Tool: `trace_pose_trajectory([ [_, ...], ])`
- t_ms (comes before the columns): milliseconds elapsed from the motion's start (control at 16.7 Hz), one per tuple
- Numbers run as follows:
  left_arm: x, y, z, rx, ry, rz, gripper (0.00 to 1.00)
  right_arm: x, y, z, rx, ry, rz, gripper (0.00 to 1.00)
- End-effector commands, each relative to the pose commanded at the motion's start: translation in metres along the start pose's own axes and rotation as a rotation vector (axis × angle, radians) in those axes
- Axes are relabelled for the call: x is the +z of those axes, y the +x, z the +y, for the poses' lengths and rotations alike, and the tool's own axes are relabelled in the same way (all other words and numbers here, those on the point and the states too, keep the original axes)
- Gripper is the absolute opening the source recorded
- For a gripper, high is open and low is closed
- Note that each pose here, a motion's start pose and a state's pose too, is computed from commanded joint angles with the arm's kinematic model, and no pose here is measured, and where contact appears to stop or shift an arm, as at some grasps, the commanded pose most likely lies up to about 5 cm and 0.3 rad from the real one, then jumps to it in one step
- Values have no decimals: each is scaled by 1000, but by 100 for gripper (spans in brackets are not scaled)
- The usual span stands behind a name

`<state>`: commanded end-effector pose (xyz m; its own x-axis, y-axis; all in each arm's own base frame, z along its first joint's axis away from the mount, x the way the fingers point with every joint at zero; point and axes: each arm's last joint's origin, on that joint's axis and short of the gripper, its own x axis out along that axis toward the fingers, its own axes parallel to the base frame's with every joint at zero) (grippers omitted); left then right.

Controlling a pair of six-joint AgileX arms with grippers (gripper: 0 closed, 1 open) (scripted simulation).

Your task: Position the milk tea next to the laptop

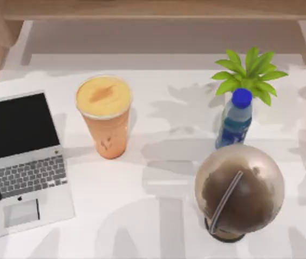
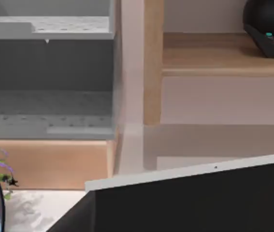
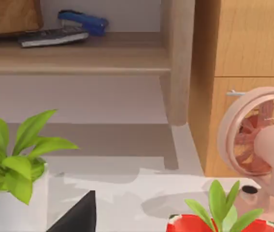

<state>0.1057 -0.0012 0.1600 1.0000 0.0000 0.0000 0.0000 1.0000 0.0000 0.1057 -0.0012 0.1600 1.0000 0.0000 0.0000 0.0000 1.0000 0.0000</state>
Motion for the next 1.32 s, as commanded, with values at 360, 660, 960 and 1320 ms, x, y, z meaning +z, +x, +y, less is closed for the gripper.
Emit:
trace_pose_trajectory([
  [360,8,5,-5,-2,-11,-13,100,0,0,0,0,0,0,100],
  [660,21,29,-27,-7,-41,-6,100,0,0,0,0,0,0,100],
  [960,15,61,-74,-12,-55,42,100,0,0,0,0,0,0,100],
  [1320,-32,73,-146,-18,-32,92,100,0,0,0,0,0,0,100],
])
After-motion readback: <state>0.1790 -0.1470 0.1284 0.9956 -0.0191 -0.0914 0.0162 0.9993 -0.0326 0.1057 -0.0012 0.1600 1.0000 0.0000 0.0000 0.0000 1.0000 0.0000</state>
